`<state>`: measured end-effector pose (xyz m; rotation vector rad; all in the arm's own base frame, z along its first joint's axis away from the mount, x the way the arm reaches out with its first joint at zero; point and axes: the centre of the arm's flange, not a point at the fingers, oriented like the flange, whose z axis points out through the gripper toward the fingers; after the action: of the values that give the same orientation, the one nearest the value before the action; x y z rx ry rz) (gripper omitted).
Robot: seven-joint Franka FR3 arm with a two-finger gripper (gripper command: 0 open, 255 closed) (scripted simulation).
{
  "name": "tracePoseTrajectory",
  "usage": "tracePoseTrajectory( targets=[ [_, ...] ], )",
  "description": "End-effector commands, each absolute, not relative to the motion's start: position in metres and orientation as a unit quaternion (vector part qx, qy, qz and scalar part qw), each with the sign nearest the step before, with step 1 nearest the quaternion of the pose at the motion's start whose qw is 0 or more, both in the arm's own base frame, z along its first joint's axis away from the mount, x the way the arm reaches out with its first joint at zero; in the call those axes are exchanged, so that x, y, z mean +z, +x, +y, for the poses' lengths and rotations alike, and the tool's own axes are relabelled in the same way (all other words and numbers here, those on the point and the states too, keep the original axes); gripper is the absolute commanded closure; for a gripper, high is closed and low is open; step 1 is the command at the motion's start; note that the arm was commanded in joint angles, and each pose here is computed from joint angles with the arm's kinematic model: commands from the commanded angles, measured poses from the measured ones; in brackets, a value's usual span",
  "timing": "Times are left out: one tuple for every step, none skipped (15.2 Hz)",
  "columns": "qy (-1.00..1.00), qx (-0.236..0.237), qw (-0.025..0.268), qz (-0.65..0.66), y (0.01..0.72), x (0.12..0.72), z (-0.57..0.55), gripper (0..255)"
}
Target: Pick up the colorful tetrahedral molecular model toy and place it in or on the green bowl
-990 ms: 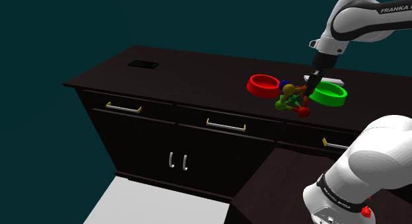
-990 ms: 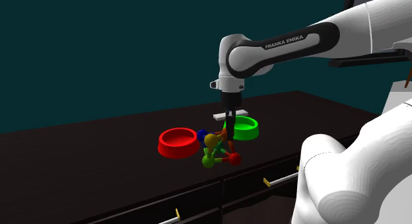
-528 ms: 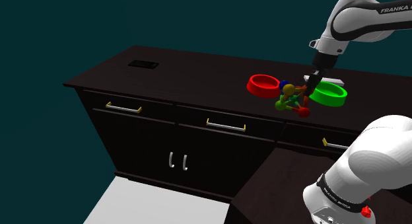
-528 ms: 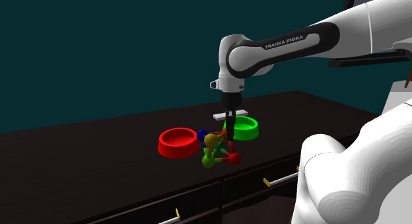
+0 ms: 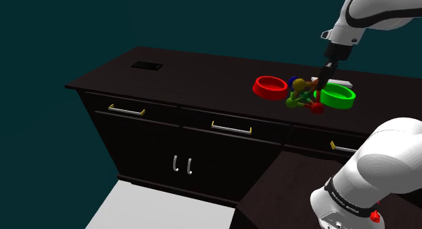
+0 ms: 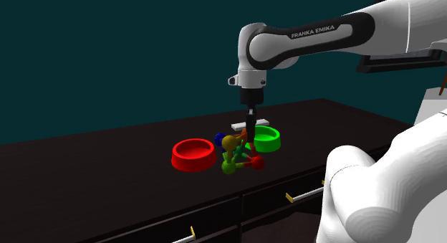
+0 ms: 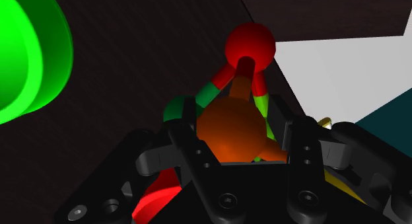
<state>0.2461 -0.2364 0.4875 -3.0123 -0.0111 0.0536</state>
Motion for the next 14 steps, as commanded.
tracePoseTrajectory(
  targets=[
    [-0.998, 0.018, 0.064, -0.004, 0.247, 0.498, -0.236, 255],
    [-0.998, 0.018, 0.064, -0.004, 0.247, 0.503, -0.236, 255],
    [-0.998, 0.018, 0.064, -0.004, 0.247, 0.508, -0.236, 255],
    [-0.998, 0.018, 0.064, -0.004, 0.247, 0.514, -0.236, 255],
    [-0.998, 0.018, 0.064, -0.004, 0.247, 0.519, -0.236, 255],
    [-0.998, 0.018, 0.064, -0.004, 0.247, 0.524, -0.236, 255],
    [-0.998, 0.018, 0.064, -0.004, 0.247, 0.53, -0.236, 255],
    [-0.998, 0.018, 0.064, -0.004, 0.247, 0.535, -0.236, 255],
    [-0.998, 0.018, 0.064, -0.004, 0.247, 0.54, -0.236, 255],
    [-0.998, 0.018, 0.064, -0.004, 0.247, 0.545, -0.236, 255],
    [-0.998, 0.018, 0.064, -0.004, 0.247, 0.551, -0.236, 255],
    [-0.998, 0.018, 0.064, -0.004, 0.247, 0.556, -0.236, 255],
    [-0.998, 0.018, 0.064, -0.004, 0.247, 0.561, -0.236, 255],
    [-0.998, 0.018, 0.064, -0.004, 0.247, 0.566, -0.236, 255]
  ],
)
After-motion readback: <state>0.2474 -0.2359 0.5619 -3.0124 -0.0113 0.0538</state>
